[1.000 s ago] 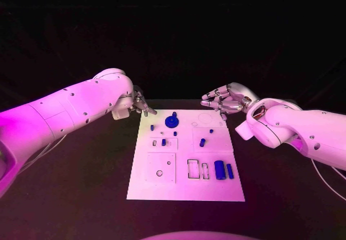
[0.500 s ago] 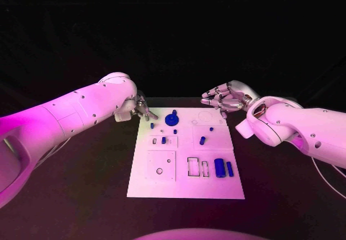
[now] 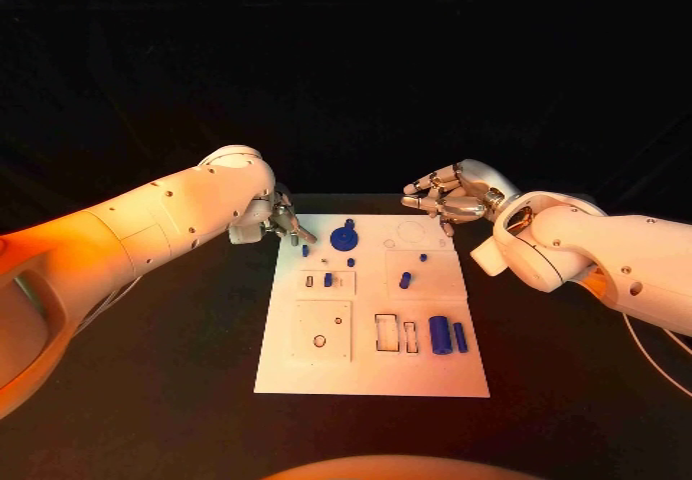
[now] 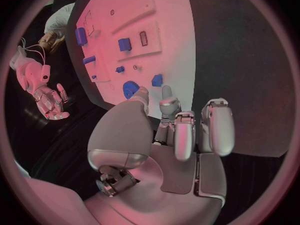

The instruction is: Assemble the parts on the task board

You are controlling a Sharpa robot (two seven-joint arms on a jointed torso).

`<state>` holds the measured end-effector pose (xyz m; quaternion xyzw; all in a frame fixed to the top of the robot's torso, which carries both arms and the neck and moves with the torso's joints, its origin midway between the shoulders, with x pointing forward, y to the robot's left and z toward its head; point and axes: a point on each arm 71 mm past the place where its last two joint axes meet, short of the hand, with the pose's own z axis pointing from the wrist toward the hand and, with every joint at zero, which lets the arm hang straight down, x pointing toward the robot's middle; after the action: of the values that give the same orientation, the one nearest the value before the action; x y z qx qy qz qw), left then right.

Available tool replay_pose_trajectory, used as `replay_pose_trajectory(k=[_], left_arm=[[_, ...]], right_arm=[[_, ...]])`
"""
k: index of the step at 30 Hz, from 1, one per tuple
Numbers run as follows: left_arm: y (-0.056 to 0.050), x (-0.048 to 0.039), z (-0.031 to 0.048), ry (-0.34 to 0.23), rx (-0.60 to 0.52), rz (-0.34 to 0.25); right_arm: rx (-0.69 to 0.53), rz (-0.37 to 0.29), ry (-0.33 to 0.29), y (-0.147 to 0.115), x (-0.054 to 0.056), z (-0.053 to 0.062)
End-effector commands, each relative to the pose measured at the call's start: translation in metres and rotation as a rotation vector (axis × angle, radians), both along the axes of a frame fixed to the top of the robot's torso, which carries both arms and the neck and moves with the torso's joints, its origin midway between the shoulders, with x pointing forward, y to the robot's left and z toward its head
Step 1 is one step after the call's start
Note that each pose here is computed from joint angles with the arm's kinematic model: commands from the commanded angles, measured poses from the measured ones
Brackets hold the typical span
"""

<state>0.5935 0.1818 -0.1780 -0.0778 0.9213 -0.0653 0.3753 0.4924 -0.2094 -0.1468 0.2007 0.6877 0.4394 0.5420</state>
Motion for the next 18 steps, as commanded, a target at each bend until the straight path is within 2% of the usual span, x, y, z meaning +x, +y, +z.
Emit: replay_pose_trajectory(k=[1, 18], left_arm=[[-0.0028, -0.0015, -0.0019, 0.031, -0.004, -0.032], [-0.0054, -0.0021, -0.0072, 0.056, -0.006, -0.044]], right_arm=[[-0.001, 0.013, -0.008, 0.0017, -0.0005, 0.0003], [-0.002, 0.015, -0.006, 0.0026, -0.0004, 0.0000]])
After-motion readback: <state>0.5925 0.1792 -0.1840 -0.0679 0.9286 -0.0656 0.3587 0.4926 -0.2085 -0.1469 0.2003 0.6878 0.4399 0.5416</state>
